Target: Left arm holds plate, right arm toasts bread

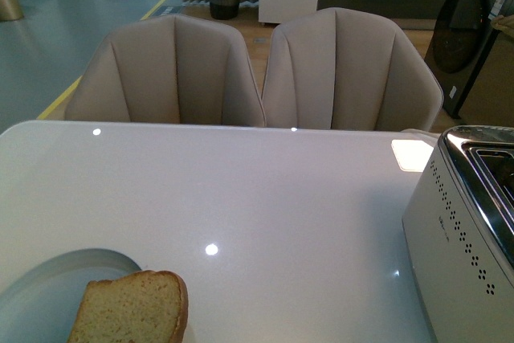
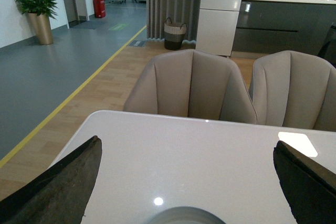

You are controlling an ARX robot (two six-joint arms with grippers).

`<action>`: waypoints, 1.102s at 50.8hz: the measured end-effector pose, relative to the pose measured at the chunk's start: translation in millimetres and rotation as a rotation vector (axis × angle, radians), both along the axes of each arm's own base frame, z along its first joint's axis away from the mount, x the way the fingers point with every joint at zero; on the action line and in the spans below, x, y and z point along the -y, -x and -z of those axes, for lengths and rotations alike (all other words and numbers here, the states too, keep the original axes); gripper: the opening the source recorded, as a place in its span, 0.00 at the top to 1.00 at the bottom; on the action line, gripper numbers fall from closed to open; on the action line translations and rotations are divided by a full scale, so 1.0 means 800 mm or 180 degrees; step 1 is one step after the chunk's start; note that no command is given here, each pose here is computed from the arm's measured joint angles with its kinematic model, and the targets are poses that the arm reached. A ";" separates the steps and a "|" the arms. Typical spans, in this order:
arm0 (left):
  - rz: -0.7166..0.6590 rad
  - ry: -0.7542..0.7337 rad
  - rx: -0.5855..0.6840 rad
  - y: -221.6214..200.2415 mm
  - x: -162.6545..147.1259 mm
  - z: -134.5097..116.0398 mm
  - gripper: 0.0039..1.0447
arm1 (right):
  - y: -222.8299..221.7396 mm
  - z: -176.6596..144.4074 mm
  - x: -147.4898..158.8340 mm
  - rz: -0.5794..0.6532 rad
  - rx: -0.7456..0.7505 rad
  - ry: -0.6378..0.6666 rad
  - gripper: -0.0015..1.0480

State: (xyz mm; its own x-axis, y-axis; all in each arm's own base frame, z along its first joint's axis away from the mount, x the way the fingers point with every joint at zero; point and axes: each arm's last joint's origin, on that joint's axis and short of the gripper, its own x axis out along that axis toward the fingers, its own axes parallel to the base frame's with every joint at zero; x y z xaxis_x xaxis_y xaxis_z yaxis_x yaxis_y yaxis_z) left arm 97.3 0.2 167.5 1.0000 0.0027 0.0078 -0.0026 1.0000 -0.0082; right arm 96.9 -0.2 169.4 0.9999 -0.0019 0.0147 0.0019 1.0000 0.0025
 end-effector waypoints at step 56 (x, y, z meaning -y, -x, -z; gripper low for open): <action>0.0989 0.0341 -0.1708 -0.091 -0.044 0.002 0.07 | 0.000 0.000 0.000 0.0000 0.0000 -0.0001 0.08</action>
State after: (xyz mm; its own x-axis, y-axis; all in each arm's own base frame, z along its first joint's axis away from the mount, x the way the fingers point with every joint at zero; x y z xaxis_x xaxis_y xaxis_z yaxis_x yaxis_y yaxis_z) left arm 170.2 35.1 166.3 0.8188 -0.3157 -0.4794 0.2563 0.9484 -0.1867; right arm 96.9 -0.2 169.4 0.9999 -0.0019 0.0147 0.0019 1.0000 0.0029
